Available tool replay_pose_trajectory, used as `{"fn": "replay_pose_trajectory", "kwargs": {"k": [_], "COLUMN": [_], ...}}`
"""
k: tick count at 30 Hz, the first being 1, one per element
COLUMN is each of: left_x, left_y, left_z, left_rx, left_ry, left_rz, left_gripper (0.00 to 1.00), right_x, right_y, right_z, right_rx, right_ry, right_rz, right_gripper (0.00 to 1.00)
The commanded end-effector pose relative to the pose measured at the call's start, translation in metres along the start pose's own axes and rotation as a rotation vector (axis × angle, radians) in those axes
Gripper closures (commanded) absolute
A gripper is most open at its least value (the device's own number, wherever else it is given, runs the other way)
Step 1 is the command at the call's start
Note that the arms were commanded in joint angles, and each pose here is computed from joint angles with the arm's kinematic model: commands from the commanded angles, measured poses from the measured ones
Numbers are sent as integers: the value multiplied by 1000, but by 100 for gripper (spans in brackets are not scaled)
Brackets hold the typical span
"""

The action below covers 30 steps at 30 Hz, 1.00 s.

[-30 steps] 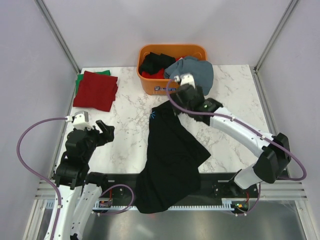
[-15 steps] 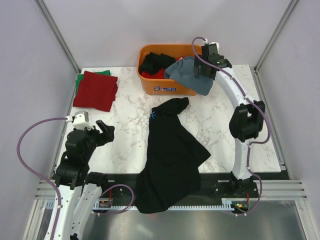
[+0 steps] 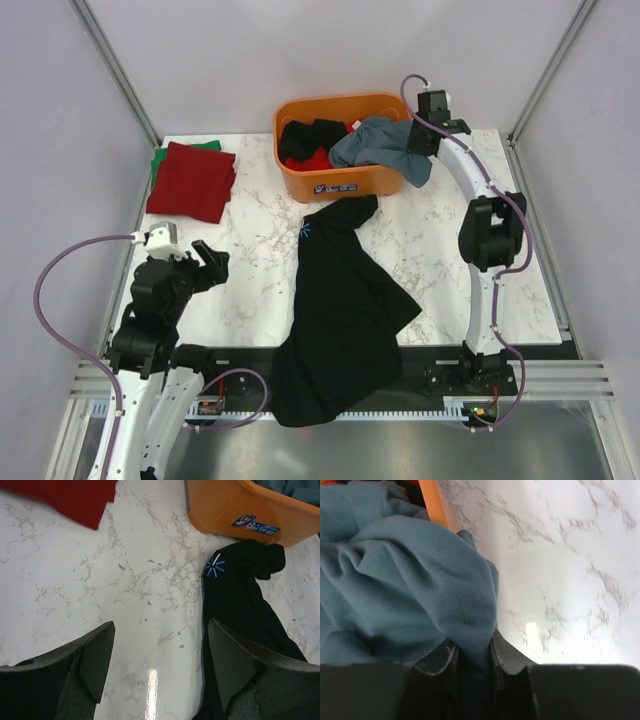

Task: Fold and stack the t-shirts

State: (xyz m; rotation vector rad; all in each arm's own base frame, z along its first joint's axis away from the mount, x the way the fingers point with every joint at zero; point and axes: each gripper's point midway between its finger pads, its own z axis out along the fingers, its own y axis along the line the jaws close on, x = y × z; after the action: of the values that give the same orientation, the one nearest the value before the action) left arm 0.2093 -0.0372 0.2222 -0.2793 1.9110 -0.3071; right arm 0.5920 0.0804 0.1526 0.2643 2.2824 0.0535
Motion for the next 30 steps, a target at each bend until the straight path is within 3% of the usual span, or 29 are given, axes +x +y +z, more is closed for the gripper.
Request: {"fn": "replay_pose_trajectory", "kwargs": {"k": [1,9,12,15,20,22,25,30], "left_x": [-11,-10,-9,-7,-7,-7,-7,-7], "left_y": [-6,-5,-4,-3,-3,-3,-3,-3], "left_z": [-3,-1,-1,1,2,2,3,3], "left_rx": [25,20,15,11,9,7,6,3], "left_ry": [-29,-24,-21,-11,-7,-6,-4,-5], "left_rz": [10,10,10,11,12,14,13,12], "left_gripper": [18,17,17,17,17,16,17,17], "right_x": [-4,39,97,129,134,117,95,23], "right_y": [-65,-195,-257,-274,-267,-256,-250,-236], "right_z": [-45,-153,-201,-223,-225,-207,-180,-132], "right_rx": [136,427,556,610,565,444,419,309], "right_ry": [-7,-84,-101,-158,-240,-264,-253,-314], "right_rz": [201,600,872,1032,1230,1282,1288,1246], "right_gripper": [100,100,100,100,100,100,100,100]}}
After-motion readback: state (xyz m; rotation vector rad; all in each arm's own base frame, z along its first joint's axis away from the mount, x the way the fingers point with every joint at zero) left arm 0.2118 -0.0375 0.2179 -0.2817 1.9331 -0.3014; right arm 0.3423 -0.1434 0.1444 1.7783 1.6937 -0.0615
